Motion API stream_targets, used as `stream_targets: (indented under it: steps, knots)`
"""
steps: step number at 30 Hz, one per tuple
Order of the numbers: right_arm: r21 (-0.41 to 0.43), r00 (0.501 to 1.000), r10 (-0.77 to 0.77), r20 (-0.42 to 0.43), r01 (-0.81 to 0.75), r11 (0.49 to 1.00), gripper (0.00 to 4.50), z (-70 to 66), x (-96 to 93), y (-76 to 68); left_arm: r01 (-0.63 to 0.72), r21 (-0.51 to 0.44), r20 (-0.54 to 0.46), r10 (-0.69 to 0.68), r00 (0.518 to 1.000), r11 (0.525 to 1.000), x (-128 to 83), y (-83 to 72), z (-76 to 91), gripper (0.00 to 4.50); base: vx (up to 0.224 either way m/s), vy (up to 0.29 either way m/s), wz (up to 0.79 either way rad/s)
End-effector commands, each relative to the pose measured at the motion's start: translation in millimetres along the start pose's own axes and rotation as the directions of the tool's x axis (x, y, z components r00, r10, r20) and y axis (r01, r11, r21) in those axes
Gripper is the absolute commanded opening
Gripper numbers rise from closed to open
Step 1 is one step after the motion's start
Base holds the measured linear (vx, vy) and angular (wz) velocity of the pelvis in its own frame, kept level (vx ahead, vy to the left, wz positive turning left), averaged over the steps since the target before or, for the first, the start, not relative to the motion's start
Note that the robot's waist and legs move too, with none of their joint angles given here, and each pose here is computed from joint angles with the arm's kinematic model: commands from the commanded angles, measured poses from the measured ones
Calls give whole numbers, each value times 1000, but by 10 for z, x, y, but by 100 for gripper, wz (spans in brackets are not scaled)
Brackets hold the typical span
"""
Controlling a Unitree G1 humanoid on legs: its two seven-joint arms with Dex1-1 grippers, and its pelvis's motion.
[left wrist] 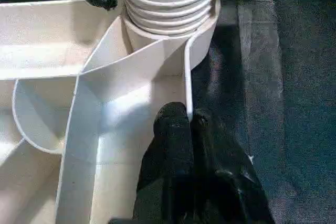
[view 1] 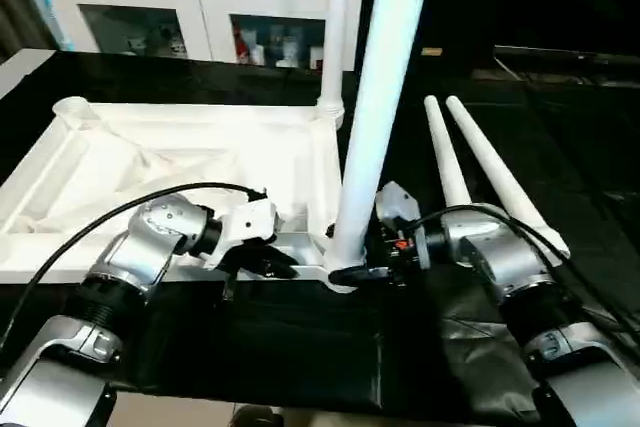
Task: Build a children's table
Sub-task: Rotate leg to tighten
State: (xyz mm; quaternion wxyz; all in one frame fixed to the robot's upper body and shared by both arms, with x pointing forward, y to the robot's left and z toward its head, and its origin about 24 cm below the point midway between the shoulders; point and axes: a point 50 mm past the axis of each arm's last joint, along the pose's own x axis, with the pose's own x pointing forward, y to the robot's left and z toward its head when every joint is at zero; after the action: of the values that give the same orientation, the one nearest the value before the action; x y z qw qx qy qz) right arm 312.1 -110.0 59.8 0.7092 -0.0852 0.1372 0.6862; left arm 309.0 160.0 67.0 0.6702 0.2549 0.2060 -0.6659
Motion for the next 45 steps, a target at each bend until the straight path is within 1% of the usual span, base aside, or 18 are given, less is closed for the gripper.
stream_targets:
  steps: [1,3,6,9,12,18,20,22,23,25,27,29,32,34,35,38,45]
  knots:
    - [3,1000,8,1,-8,1000,338,1,23,-1,11,55,-11,-11,1000,998,3,34,85,0,0,0,0]
    - [4,1000,12,3,-12,1000,315,6,28,-1,10,54,-11,-9,1000,998,8,37,86,0,0,0,0]
    - [7,1000,18,0,-18,1000,303,1,31,3,6,53,-10,-5,1000,999,11,42,87,0,0,0,0]
    - [6,1000,18,-2,-18,1000,275,-8,36,7,0,52,-9,0,1000,999,14,48,86,0,0,0,0]
    - [5,1000,22,-4,-22,1000,255,-19,50,18,-10,47,-10,11,1000,999,16,52,77,0,0,0,0]
    - [6,1000,28,-4,-28,1000,249,-32,66,40,-25,33,-7,25,1000,999,20,53,54,0,0,0,0]
    - [-7,1000,14,-9,-14,1000,249,-38,67,38,-27,31,-8,28,1000,999,21,55,50,0,0,0,0]
    - [15,1000,18,-8,-18,1000,249,-52,65,41,-29,30,-8,29,1000,999,23,56,50,0,0,0,0]
    - [34,1000,19,-6,-19,999,283,-61,61,43,-31,29,-7,31,999,999,23,57,51,0,0,0,0]
    - [60,1000,16,2,-16,998,318,-69,56,41,-35,28,-7,36,999,999,23,60,51,0,0,0,0]
    - [67,1000,9,13,-10,998,327,-63,47,38,-38,26,-5,38,999,999,24,60,52,0,0,0,0]
    - [70,1000,6,16,-7,998,352,-63,38,41,-39,25,-4,39,999,999,25,57,51,0,0,0,0]
    - [67,1000,2,18,-3,998,376,-63,30,48,-40,23,-3,40,999,999,24,55,49,0,0,0,0]
    - [42,1000,-14,9,14,999,398,-69,31,57,-43,22,-2,43,999,999,22,55,49,0,0,0,0]
    - [34,1000,-19,5,19,999,405,-73,33,62,-44,22,-2,44,999,999,21,55,48,0,0,0,0]
    - [15,999,-27,-21,28,1000,405,-100,36,74,-45,21,-2,45,999,999,18,55,48,0,0,0,0]
    - [21,997,-76,-21,77,997,405,-117,29,42,-48,19,-4,48,999,999,15,54,41,0,0,0,0]
